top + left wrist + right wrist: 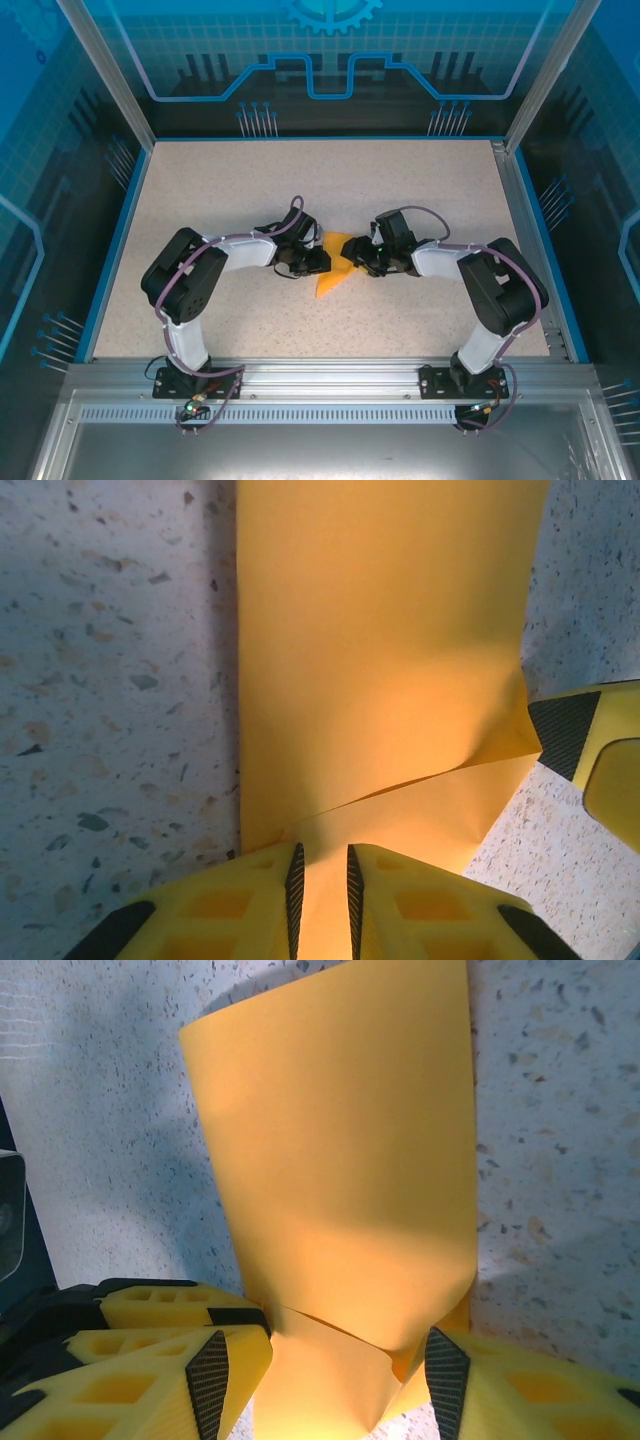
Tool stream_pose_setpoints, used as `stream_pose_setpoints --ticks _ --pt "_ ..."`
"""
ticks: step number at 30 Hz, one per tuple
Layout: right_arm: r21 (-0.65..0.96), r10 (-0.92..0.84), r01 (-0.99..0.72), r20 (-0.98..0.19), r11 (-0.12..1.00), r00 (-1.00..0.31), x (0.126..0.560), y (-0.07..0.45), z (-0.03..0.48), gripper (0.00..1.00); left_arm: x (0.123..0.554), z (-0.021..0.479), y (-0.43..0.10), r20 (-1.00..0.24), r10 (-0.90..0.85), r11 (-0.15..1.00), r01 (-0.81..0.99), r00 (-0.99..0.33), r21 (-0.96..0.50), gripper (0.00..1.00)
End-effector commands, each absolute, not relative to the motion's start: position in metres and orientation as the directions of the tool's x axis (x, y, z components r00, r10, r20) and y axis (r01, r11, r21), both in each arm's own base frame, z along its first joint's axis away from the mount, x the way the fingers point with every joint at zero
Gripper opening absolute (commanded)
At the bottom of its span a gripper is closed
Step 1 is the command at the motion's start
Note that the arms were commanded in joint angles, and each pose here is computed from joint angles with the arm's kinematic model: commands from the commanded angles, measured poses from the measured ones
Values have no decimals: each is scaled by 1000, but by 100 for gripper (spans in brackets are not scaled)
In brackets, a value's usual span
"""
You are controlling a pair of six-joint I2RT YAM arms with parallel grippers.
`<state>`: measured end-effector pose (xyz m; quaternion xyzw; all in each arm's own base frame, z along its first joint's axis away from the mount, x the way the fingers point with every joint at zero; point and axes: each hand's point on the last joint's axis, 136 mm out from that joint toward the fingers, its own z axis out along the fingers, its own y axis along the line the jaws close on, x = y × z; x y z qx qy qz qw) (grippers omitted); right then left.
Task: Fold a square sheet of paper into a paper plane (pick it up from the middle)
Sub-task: Fourth fold the wing at the center of the table.
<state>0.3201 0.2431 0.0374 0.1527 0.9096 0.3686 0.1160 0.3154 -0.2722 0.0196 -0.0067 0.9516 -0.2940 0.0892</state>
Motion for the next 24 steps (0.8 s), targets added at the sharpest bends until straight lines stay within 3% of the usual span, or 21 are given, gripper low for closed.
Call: stream_pose_setpoints --ticks 1,17,24 --pt "731 352 176 -93 659 -931 323 252 42 58 315 29 -270 -169 -74 813 38 -983 -581 23" --pt "757 379 202 -66 622 -923 324 246 40 59 308 68 -271 -226 -94 773 72 -970 -630 33" --pt "745 393 236 -37 623 -919 318 244 34 60 304 61 -269 -191 -92 781 48 -977 -623 30"
